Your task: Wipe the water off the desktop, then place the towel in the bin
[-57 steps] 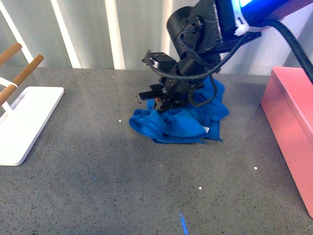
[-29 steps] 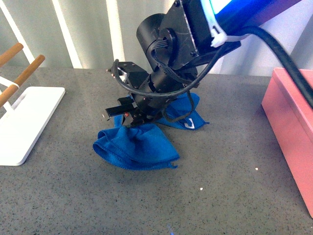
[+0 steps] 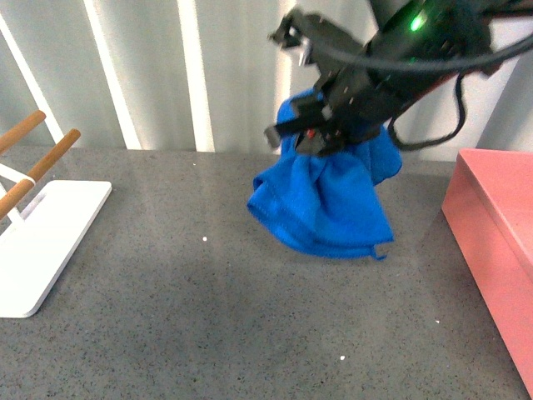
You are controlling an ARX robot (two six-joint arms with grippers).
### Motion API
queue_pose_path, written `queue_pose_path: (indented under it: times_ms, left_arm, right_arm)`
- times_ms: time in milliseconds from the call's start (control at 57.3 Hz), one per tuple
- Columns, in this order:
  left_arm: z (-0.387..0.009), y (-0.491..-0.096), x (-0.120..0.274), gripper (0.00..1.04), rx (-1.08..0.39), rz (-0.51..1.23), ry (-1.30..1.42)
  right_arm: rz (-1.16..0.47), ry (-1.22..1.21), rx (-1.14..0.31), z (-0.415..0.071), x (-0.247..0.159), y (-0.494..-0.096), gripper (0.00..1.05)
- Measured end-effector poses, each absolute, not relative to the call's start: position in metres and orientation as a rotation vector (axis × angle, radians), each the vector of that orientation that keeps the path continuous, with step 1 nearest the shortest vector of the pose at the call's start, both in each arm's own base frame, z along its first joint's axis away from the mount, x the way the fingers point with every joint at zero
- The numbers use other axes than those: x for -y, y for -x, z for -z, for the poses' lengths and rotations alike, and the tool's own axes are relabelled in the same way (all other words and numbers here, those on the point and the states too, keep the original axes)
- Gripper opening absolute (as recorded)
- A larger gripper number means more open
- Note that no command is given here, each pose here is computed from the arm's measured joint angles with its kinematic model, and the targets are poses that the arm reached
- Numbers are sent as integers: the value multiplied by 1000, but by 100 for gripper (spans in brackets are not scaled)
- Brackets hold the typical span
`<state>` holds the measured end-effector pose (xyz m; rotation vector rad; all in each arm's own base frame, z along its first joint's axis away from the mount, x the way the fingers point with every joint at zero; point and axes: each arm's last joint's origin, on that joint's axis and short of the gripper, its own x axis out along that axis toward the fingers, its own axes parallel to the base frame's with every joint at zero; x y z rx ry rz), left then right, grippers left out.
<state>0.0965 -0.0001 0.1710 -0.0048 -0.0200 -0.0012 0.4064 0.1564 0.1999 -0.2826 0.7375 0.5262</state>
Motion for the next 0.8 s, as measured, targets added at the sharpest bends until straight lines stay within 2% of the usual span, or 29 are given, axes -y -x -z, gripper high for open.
queue_pose_path:
  times_ms: [227,349,437,576,803]
  left_arm:
    - [-171,-96,0,98,20,1,5]
    - [-171,-96,0,98,20,1,5]
    - [-171,-96,0,98,20,1,5]
    - [-171,-96,0,98,20,1,5]
    - [-171,-96,0,98,20,1,5]
  right_arm:
    - [-385,340,-664,-259,-123,-390,11]
    - [-275,364,-669,-280,-103,-383,11]
    - [-175,376,-705,-291,-85,-379,11]
    - [-38,374,-849,-291,-47,-373,11]
    - [55,347,-946,-280,-6,-367,11]
